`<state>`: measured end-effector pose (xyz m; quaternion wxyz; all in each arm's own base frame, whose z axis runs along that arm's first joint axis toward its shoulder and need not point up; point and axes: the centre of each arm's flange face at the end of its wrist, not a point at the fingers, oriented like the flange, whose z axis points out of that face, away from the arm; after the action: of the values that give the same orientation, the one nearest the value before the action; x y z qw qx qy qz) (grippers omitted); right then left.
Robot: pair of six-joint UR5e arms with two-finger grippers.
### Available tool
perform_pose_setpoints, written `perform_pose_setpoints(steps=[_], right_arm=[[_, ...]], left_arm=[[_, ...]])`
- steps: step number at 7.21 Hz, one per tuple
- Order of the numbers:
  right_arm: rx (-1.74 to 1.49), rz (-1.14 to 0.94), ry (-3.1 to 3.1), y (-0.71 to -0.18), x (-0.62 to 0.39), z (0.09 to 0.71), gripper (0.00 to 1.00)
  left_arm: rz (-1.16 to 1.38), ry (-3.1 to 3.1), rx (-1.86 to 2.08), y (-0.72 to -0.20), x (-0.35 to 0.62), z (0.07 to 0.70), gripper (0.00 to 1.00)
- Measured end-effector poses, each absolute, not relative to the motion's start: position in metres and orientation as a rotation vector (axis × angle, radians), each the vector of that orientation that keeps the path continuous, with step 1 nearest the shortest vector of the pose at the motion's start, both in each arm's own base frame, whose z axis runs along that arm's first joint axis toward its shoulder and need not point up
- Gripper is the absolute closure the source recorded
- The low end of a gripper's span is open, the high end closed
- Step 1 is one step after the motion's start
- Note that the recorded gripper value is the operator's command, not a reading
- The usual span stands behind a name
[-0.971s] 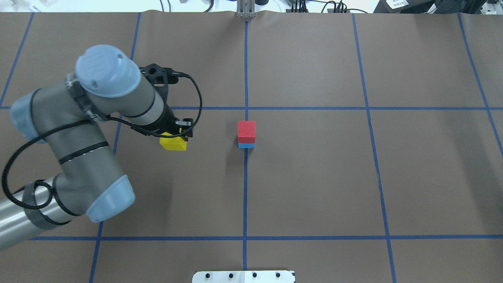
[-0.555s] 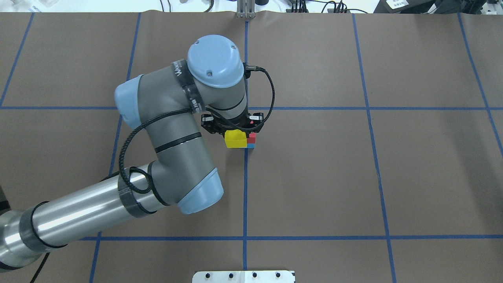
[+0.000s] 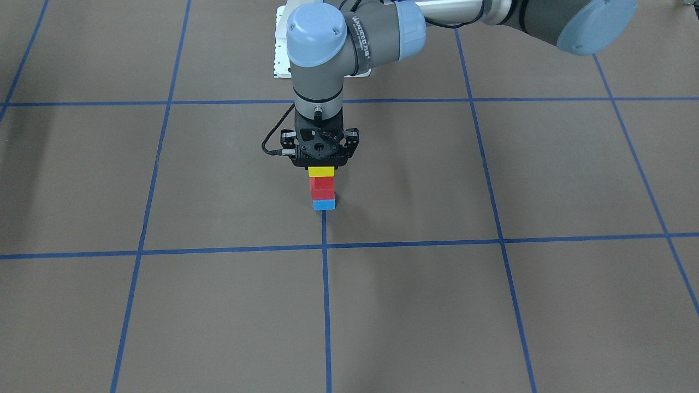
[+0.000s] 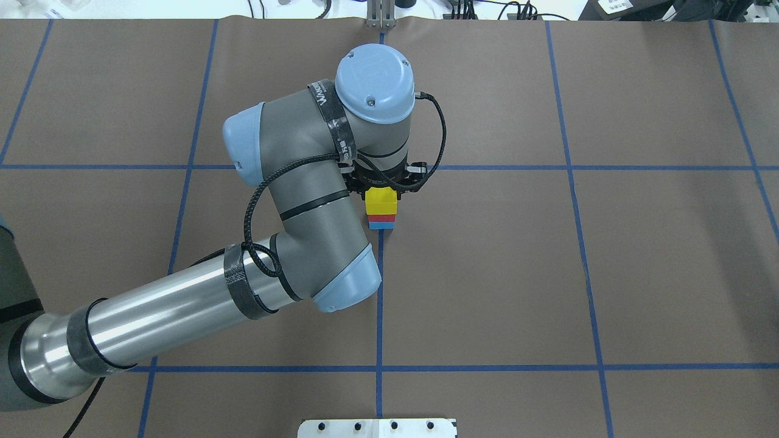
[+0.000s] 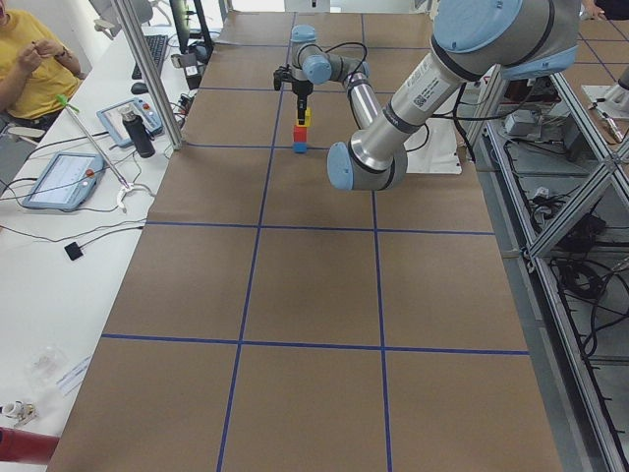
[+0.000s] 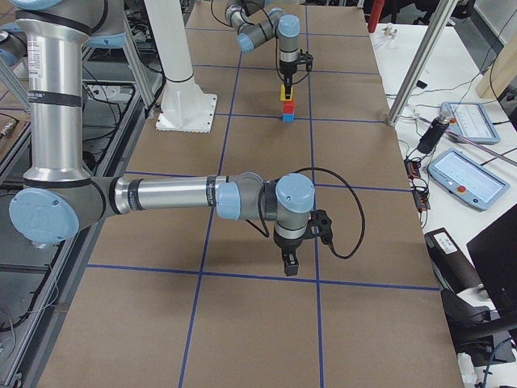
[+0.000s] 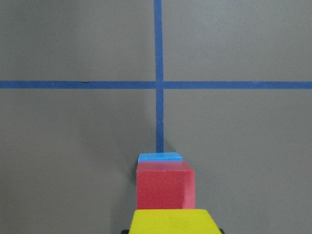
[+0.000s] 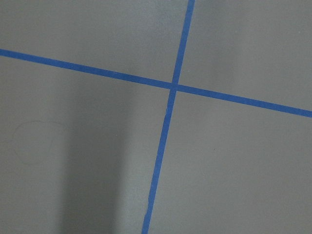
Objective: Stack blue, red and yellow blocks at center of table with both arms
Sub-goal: 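Lower the yellow block onto the red block and open the left gripper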
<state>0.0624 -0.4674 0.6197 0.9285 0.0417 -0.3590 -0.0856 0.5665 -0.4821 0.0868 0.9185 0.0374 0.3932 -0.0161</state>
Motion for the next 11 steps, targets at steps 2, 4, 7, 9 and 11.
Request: perform_pose_setpoints(steps=[2, 4, 7, 9, 11], right_arm=[[0.086, -0.176, -0.736, -0.467, 0.062, 0.619, 0.00], [0.087, -0.176, -0.737, -0.467, 0.062, 0.619, 0.00], [0.085, -0.175, -0.737, -0.467, 0.062, 0.619, 0.00], [0.086, -0.175, -0.737, -0.467, 0.062, 0.619, 0.00], [0.089, -0.177, -0.737, -0.470, 0.062, 0.617, 0.00]], left_arm=[[-0.027, 0.796, 0.084, -0.490, 0.568, 0.092, 0.67], [-0.010, 0.799, 0.096, -0.497, 0.575, 0.098, 0.37], [-0.007, 0.811, 0.103, -0.500, 0.580, 0.095, 0.24], [-0.006, 0.808, 0.101, -0.500, 0.581, 0.096, 0.00], [-0.001, 0.813, 0.104, -0.499, 0.579, 0.093, 0.00]])
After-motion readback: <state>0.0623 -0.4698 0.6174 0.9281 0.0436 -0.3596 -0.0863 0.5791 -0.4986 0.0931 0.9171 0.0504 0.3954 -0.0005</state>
